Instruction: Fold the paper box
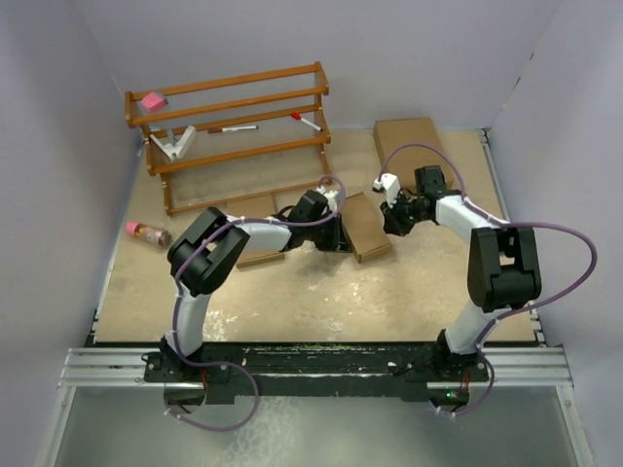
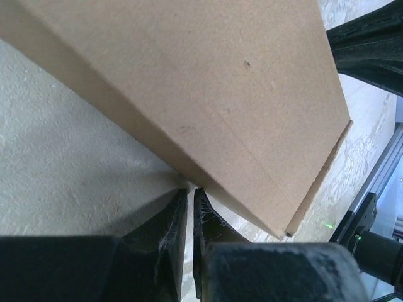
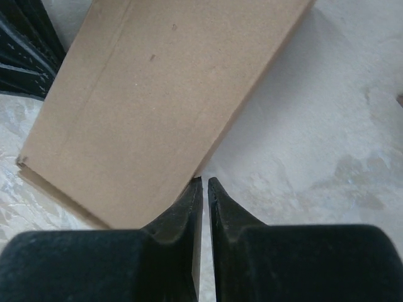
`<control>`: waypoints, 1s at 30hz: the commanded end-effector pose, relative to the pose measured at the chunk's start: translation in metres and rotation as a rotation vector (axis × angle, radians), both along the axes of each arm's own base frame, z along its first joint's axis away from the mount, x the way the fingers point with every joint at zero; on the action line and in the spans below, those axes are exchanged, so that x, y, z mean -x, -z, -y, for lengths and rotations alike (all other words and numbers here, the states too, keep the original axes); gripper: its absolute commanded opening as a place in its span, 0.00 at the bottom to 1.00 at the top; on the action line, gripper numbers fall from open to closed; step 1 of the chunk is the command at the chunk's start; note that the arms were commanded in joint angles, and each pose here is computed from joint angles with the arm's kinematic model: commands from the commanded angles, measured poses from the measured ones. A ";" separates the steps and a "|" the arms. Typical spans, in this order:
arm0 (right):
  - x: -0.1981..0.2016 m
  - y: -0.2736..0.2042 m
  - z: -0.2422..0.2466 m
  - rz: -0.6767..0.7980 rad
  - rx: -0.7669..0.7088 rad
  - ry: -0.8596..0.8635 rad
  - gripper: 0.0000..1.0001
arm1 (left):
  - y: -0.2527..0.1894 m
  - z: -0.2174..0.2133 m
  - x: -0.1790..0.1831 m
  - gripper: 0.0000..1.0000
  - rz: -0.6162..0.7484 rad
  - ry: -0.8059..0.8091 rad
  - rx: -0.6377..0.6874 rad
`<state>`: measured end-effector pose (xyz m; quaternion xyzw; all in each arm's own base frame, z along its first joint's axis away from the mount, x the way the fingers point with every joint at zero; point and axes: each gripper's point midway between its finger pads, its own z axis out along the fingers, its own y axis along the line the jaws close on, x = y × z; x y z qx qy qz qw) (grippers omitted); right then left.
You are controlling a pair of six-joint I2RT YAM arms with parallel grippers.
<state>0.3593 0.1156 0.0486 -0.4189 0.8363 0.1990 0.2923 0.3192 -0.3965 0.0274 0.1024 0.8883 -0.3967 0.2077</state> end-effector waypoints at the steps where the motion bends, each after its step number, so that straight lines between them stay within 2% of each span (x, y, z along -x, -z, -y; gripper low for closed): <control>1: -0.008 -0.032 0.030 0.064 0.048 0.136 0.19 | -0.024 0.013 -0.024 0.13 0.092 0.002 0.069; 5: -0.019 -0.074 0.072 0.201 0.082 0.239 0.29 | -0.037 0.033 -0.041 0.18 0.122 0.040 0.104; 8: -0.006 -0.118 0.081 0.318 0.025 0.200 0.40 | -0.051 0.023 -0.050 0.23 0.186 0.020 0.057; 10: 0.002 -0.147 0.083 0.408 0.009 0.174 0.51 | -0.066 -0.002 -0.058 0.26 0.268 -0.034 0.002; 13: 0.012 -0.198 0.081 0.553 -0.005 0.160 0.72 | -0.110 -0.048 -0.065 0.30 0.395 -0.086 0.011; 16: 0.019 -0.257 0.075 0.674 -0.048 0.164 0.97 | -0.178 -0.084 -0.062 0.43 0.553 -0.115 0.046; 18: 0.024 -0.299 0.070 0.720 -0.113 0.213 1.00 | -0.229 -0.106 -0.057 0.59 0.670 -0.151 0.083; 19: 0.025 -0.320 0.070 0.733 -0.151 0.255 1.00 | -0.261 -0.117 -0.049 0.71 0.741 -0.173 0.111; 21: 0.029 -0.352 0.067 0.733 -0.223 0.314 1.00 | -0.302 -0.136 -0.039 0.90 0.839 -0.220 0.139; 22: 0.031 -0.367 0.066 0.730 -0.264 0.341 1.00 | -0.318 -0.144 -0.035 0.96 0.879 -0.244 0.147; 26: 0.040 -0.414 0.062 0.742 -0.403 0.439 1.00 | -0.365 -0.173 -0.018 0.98 0.912 -0.277 0.142; 30: 0.061 -0.447 0.051 0.780 -0.456 0.398 1.00 | -0.402 -0.180 0.007 0.98 0.939 -0.258 0.184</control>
